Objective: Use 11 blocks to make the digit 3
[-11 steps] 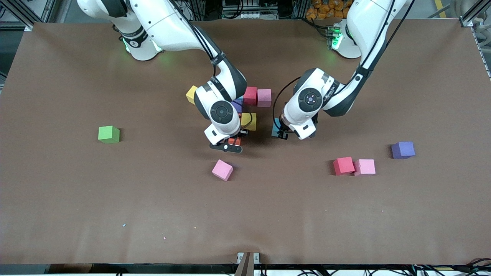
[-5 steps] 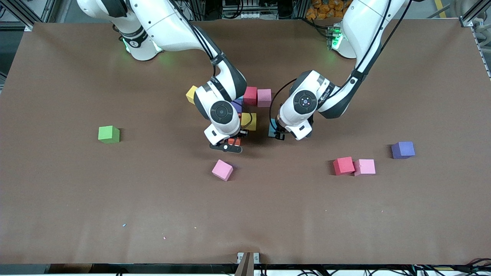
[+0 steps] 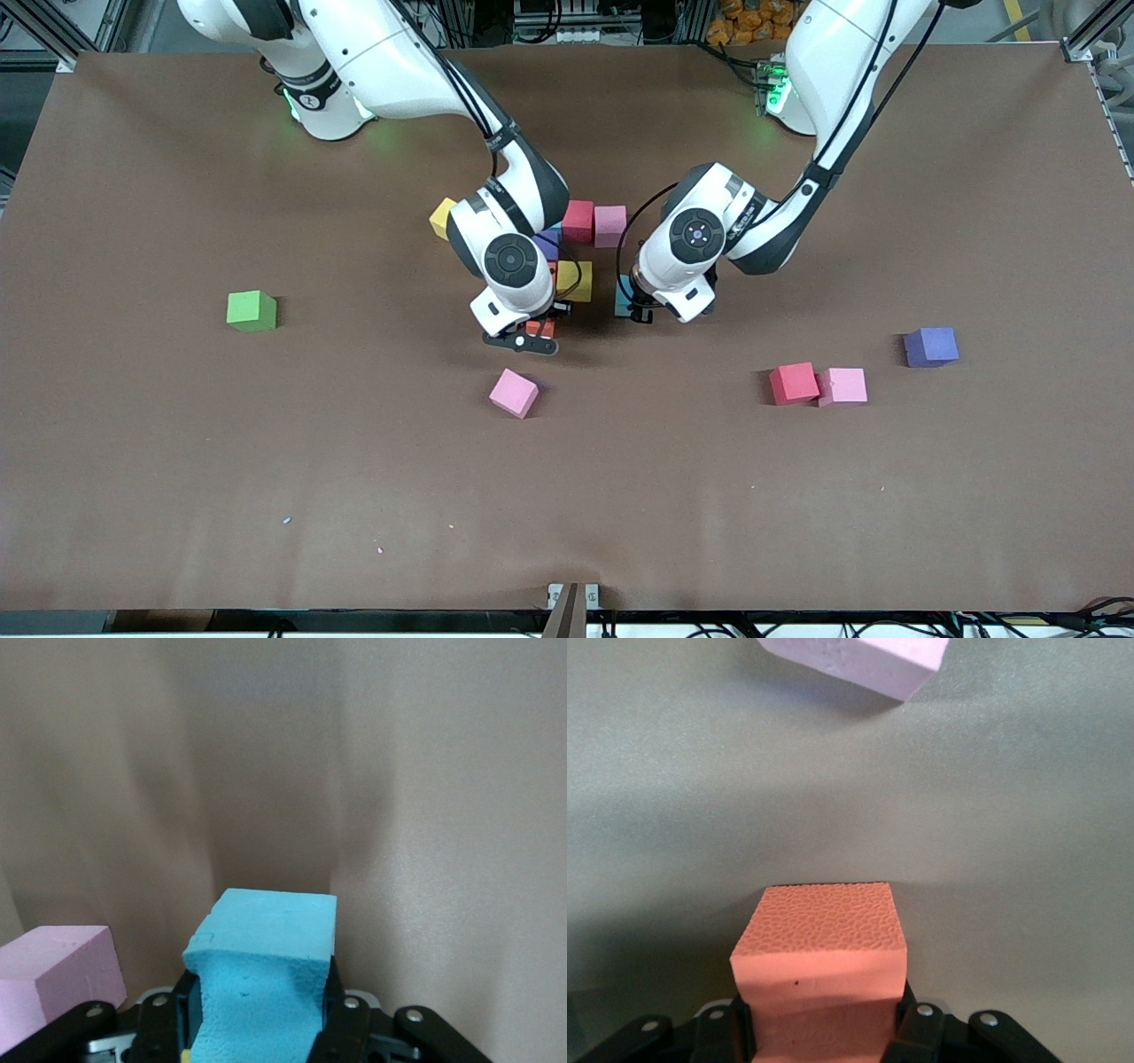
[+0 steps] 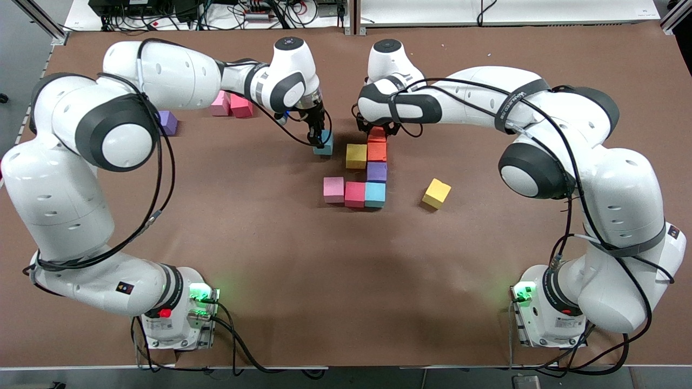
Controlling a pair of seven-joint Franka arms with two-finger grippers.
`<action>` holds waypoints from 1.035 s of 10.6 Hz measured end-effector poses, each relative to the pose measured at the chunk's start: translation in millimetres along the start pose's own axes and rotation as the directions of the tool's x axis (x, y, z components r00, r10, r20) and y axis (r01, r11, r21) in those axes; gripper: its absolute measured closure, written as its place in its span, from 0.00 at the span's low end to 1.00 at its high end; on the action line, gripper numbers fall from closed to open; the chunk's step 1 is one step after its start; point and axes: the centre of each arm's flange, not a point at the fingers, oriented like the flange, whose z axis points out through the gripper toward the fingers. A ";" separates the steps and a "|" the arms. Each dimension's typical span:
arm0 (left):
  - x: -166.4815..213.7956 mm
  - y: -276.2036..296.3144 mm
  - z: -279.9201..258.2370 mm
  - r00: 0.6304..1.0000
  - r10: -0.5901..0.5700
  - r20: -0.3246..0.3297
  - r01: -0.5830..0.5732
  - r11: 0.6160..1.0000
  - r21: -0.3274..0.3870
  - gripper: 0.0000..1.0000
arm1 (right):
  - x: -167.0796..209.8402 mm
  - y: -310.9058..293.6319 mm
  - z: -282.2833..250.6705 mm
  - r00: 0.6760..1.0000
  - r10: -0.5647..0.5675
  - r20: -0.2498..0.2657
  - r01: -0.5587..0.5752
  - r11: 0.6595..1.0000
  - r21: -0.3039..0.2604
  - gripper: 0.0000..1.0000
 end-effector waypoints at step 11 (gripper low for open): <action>-22.6 -8.8 11.2 0.998 -0.058 0.000 0.058 0.998 0.011 0.47 | -0.3 0.2 0.3 1.000 -0.001 0.001 0.001 1.000 -0.004 0.00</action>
